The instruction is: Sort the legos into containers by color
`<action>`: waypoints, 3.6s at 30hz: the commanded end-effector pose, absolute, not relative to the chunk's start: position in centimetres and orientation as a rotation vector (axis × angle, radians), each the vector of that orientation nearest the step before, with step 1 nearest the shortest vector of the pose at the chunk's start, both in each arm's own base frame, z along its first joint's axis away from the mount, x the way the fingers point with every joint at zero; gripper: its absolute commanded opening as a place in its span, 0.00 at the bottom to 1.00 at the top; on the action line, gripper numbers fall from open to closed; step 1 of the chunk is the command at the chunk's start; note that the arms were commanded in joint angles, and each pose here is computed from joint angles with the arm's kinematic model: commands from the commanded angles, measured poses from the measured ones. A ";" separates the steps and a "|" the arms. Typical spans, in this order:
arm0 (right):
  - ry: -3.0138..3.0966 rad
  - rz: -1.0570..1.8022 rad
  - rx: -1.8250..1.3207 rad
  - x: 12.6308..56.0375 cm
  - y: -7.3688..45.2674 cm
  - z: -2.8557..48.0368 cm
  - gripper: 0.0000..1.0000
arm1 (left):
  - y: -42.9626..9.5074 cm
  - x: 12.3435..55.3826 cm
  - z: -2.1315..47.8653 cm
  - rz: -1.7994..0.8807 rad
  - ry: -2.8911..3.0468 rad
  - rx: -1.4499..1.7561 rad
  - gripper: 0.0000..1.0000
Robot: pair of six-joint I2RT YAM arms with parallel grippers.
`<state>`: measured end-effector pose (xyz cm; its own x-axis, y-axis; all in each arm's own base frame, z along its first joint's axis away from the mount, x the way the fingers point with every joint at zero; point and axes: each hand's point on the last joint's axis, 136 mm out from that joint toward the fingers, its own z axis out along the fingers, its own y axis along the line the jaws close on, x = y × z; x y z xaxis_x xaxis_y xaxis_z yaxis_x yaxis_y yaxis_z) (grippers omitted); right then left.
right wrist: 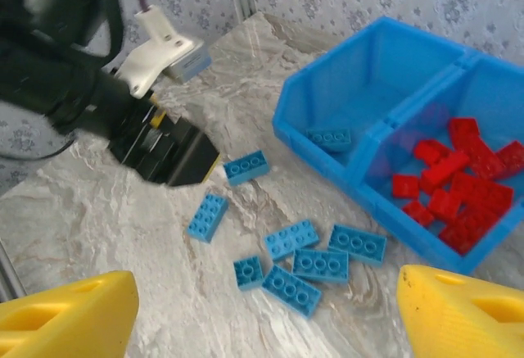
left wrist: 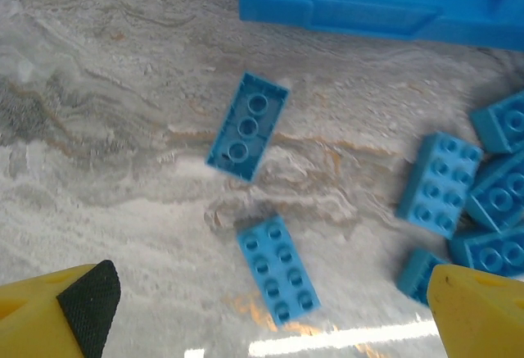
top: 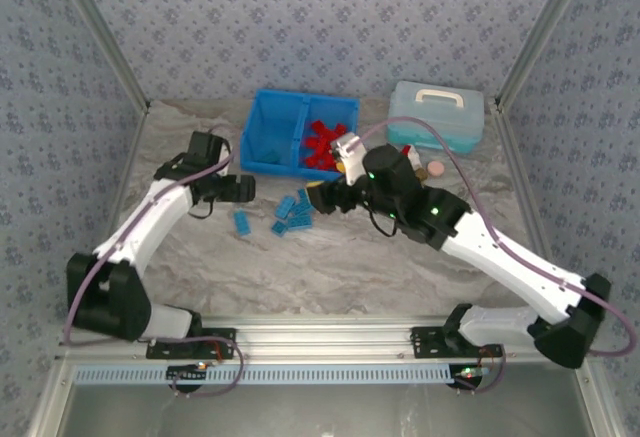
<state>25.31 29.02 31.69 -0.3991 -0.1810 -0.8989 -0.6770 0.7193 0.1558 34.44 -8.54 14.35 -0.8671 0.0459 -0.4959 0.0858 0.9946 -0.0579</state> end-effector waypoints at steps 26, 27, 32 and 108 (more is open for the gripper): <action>1.951 0.601 -0.525 24.5 25.4 31.9 0.98 | -8.9 40.3 2.9 -0.061 2.869 0.110 0.44; 1.950 0.601 -0.523 24.6 25.4 32.0 0.98 | -8.9 40.3 3.1 -0.063 2.864 0.109 0.41; 1.948 0.599 -0.515 24.7 25.4 32.2 0.98 | -9.0 40.3 6.2 -0.093 2.784 0.087 0.37; 2.010 0.570 -0.434 25.7 24.8 31.9 0.99 | -9.2 29.2 9.3 -0.195 2.525 -0.546 0.61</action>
